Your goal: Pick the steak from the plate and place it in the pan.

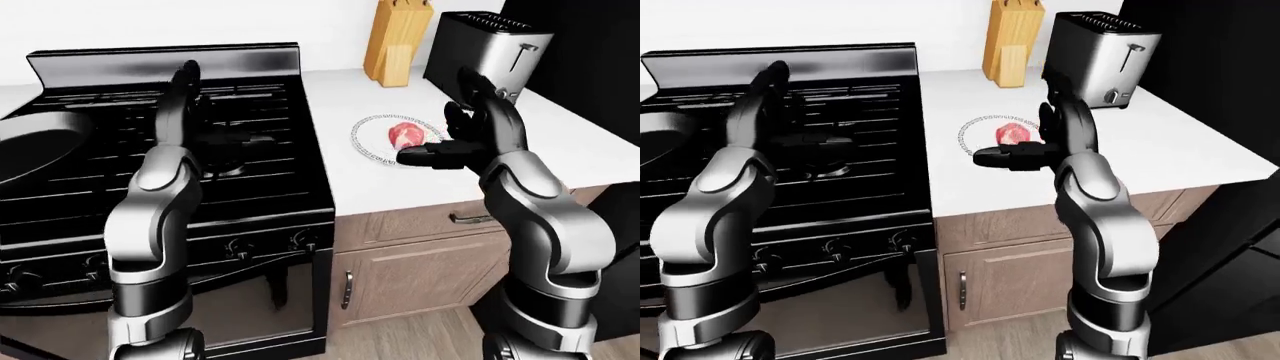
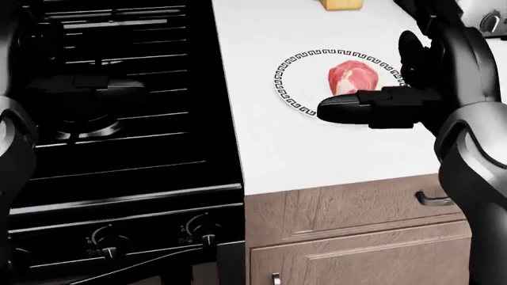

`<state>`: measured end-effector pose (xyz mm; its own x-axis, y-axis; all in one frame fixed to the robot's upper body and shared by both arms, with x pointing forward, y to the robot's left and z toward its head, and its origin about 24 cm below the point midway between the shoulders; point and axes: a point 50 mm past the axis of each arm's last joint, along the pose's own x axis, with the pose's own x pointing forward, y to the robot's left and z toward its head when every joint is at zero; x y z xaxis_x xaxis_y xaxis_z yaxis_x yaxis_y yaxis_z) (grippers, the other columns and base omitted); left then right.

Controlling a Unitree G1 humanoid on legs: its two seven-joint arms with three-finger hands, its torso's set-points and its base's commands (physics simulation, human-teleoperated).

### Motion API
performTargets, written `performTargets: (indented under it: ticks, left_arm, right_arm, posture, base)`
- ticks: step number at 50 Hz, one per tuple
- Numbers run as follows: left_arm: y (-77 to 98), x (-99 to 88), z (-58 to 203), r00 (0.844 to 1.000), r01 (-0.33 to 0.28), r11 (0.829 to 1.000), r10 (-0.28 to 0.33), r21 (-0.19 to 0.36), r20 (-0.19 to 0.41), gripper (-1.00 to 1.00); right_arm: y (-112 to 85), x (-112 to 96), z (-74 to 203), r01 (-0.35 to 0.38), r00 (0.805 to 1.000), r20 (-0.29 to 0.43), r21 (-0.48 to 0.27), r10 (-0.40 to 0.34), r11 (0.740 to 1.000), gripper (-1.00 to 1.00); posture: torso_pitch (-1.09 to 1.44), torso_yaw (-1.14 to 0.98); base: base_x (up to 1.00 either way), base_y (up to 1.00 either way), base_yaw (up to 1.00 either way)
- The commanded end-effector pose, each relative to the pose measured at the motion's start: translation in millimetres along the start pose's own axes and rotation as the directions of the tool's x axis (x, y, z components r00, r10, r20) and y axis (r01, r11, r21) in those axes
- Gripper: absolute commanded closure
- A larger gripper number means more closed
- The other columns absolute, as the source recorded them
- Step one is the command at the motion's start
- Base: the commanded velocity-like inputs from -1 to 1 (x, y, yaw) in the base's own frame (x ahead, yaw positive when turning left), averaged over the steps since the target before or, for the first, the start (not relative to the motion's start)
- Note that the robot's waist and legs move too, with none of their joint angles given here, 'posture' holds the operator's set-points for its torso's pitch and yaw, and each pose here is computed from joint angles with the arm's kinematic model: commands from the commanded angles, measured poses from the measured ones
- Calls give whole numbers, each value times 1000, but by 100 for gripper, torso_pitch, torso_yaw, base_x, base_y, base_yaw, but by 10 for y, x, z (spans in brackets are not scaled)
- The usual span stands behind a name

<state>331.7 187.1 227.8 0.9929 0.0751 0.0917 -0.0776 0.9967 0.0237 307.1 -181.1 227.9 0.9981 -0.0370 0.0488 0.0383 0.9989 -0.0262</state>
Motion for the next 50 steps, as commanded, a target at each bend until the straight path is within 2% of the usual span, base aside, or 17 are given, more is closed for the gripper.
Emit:
performTargets:
  ticks: [1, 23, 50]
  left_arm:
    - [50, -9, 191, 996, -16, 1000, 16, 1, 92, -100]
    - [54, -11, 201, 996, -18, 1000, 18, 1, 91, -100]
    - [50, -15, 223, 996, -18, 1000, 18, -1, 91, -100]
  right_arm:
    - [36, -26, 190, -12, 996, 91, -4, 12, 1000, -100]
    - [17, -23, 195, -5, 996, 93, -1, 5, 1000, -100]
    - [12, -11, 225, 9, 994, 109, -12, -8, 1000, -100]
  posture:
    - [0, 0]
    - [0, 0]
    - [0, 0]
  base:
    - [17, -6, 0]
    - [17, -7, 0]
    - [-1, 0, 0]
